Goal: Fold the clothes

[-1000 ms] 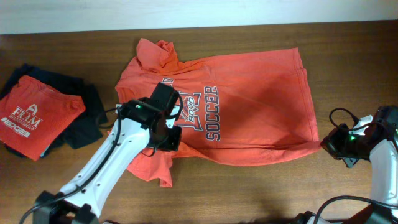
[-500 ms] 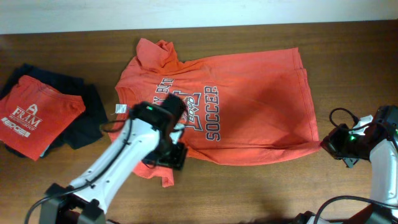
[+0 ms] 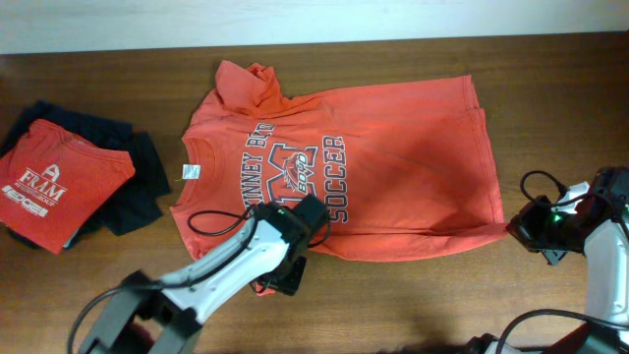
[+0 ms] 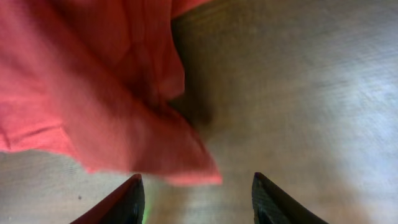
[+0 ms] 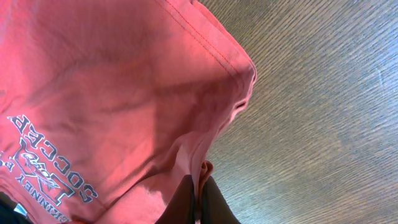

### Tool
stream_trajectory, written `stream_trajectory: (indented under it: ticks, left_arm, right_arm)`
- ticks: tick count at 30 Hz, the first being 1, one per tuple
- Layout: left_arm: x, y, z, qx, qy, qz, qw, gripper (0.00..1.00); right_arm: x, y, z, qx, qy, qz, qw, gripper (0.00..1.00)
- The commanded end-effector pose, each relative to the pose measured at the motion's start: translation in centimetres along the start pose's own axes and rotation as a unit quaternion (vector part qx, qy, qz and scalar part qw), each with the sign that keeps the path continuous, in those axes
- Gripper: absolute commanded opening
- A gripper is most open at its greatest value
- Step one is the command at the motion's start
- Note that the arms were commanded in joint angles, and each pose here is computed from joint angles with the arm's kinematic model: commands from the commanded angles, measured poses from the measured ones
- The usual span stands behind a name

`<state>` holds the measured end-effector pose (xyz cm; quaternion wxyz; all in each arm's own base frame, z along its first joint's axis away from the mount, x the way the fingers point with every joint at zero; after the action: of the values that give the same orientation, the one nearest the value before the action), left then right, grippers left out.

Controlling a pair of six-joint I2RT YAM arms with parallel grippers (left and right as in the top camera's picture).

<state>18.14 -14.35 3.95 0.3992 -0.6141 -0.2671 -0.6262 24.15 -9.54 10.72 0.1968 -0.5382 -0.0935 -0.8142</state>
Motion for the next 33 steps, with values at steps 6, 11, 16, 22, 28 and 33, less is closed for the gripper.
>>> stream_trajectory:
  ticks: [6, 11, 16, 22, 28, 33]
  left_arm:
    - [-1.6, -0.8, 0.7, -0.007, 0.029, 0.062, 0.998, 0.01]
    - [2.6, -1.5, 1.7, 0.005, 0.028, 0.067, 0.997, 0.01]
    - [7.2, -0.2, 3.7, 0.057, 0.011, -0.032, 0.998, 0.01]
    - [8.8, 0.8, 8.5, 0.155, -0.001, -0.103, 0.983, 0.00]
    - [8.9, 2.5, 12.5, 0.206, 0.013, -0.152, 0.967, 0.00]
    - [9.3, 3.0, 16.5, 0.242, 0.060, -0.182, 0.951, 0.00]
  right_arm:
    - [0.7, 0.1, 0.7, 0.014, 0.009, -0.008, 1.000, 0.04]
    - [0.7, 0.1, 0.7, 0.015, 0.009, -0.008, 1.000, 0.04]
    - [0.7, 0.1, 0.7, 0.015, 0.009, -0.008, 1.000, 0.04]
    - [0.7, 0.4, 1.1, 0.019, 0.018, -0.013, 1.000, 0.04]
    - [0.8, 1.2, 1.9, 0.028, 0.038, -0.028, 0.998, 0.04]
    - [0.9, 2.3, 2.7, 0.038, 0.053, -0.052, 0.997, 0.04]
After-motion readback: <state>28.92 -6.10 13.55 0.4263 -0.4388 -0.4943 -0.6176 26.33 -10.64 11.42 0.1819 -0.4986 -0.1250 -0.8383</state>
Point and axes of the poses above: each gripper's point midway between its finger pads, its own x axis back along the fingers, its own z axis along the line the jaws close on, y = z × x, the point moved 1 cm from there along x, back along the fingers, and after that the axes turned 15 degrees about -x, right-handed, at the moved point
